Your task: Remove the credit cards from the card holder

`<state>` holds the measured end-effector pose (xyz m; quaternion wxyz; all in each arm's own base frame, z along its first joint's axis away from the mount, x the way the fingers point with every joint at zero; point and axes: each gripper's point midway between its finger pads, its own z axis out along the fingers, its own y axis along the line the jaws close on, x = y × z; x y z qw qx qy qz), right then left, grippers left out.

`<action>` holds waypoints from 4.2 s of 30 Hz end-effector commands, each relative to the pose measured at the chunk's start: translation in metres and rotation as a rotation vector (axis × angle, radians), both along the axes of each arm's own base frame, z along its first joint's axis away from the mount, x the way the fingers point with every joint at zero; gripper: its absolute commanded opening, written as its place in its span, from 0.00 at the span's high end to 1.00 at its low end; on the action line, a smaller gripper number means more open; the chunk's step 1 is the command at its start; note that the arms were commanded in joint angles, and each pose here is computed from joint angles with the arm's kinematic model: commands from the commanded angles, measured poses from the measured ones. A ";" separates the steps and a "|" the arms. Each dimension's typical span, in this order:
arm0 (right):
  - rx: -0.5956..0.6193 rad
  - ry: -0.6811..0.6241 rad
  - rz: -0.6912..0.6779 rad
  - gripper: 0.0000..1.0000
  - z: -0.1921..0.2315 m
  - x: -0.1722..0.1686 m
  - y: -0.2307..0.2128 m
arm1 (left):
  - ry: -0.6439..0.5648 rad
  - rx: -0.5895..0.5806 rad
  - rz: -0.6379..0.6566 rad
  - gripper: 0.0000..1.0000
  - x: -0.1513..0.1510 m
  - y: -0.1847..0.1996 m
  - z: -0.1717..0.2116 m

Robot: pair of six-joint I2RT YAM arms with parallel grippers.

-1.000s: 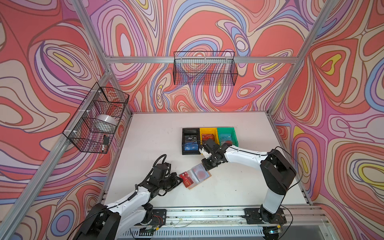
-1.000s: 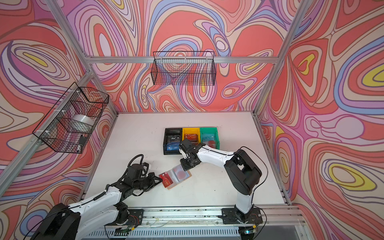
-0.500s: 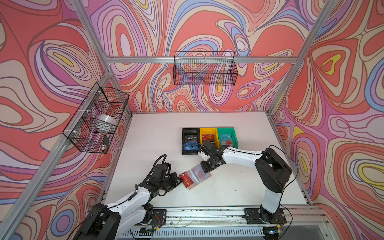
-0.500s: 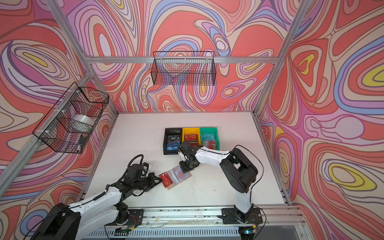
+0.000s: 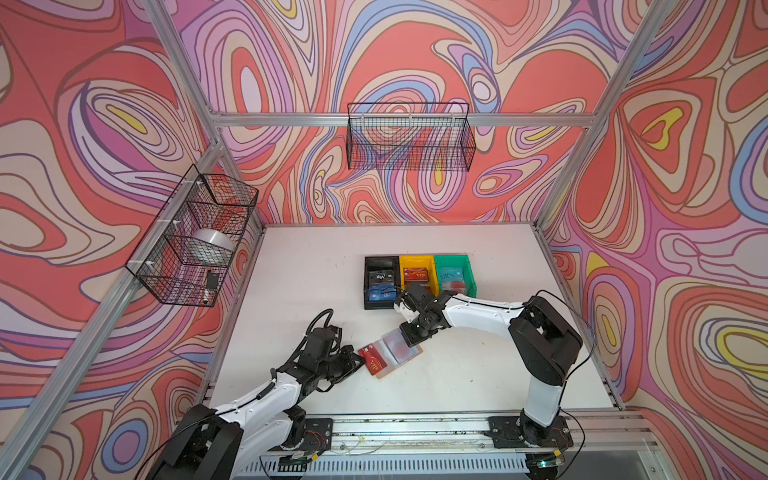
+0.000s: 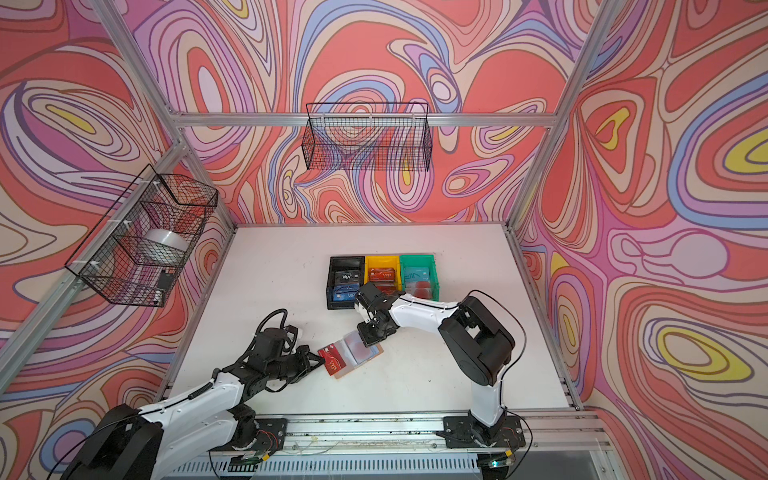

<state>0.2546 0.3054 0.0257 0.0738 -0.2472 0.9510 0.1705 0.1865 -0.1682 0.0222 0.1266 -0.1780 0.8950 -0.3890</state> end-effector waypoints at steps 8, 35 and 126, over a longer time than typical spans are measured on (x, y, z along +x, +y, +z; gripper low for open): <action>0.003 0.023 0.020 0.94 -0.003 -0.006 0.004 | 0.083 0.076 0.015 0.99 -0.015 0.014 -0.024; 0.066 0.012 0.124 0.94 0.022 -0.024 0.053 | 0.079 0.090 0.016 0.99 -0.017 0.016 -0.022; 0.683 0.333 0.337 0.99 0.135 -0.045 0.058 | -0.408 -0.317 -0.103 0.83 0.016 -0.030 0.126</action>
